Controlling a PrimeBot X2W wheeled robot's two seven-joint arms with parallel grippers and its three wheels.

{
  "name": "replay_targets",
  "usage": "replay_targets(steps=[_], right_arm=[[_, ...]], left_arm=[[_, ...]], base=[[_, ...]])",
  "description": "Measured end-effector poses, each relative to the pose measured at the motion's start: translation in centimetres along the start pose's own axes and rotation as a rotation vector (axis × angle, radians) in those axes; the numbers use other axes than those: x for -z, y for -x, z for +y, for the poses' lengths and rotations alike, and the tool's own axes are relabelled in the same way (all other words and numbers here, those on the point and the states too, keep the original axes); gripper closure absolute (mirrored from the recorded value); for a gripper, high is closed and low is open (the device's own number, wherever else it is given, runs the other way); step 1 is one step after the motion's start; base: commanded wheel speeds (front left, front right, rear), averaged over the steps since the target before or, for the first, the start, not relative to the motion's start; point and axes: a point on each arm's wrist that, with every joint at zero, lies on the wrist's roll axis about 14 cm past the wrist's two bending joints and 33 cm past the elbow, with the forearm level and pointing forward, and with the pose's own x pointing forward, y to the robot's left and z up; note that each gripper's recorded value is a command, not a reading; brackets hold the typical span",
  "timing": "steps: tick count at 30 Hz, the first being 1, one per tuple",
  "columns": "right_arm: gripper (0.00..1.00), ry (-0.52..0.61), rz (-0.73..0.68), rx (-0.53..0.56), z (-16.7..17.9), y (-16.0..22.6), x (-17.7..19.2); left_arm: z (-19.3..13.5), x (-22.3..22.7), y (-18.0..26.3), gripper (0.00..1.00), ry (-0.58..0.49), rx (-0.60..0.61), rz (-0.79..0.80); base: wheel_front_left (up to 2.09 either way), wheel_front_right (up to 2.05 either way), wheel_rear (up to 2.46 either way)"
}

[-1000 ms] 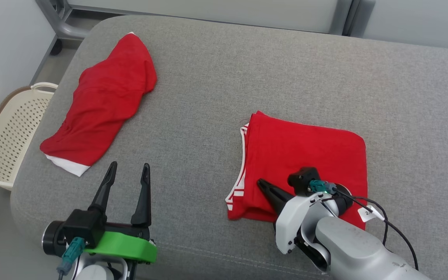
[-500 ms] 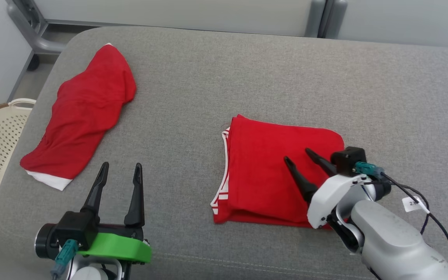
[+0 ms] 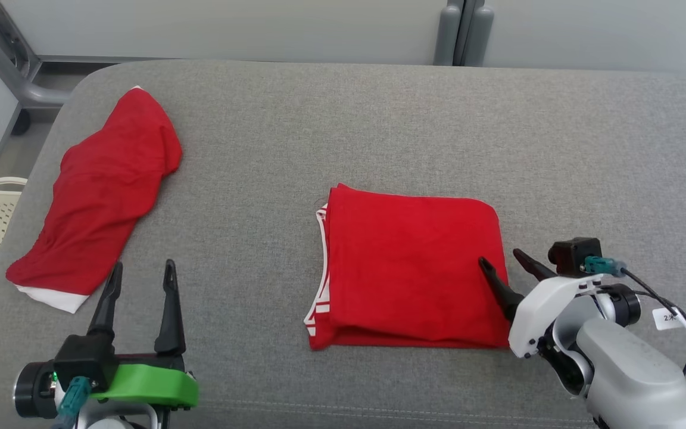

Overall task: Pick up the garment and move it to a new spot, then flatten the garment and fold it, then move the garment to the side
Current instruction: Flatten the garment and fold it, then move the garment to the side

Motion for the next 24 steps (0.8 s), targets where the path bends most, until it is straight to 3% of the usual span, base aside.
replay_targets(steps=[9, 24], right_arm=[[0.0, -0.09, 0.078, 0.008, -0.2, -0.4, -0.4], [0.0, -0.11, 0.293, 0.032, -1.2, -1.9, 0.1]], left_arm=[[1.7, 1.2, 0.8, 0.0, -0.047, -0.047, 0.043], [3.0, 2.3, 1.7, 0.0, -0.051, -0.085, 0.084]], base=[[0.0, 0.0, 0.0], [0.0, 0.0, 0.0]])
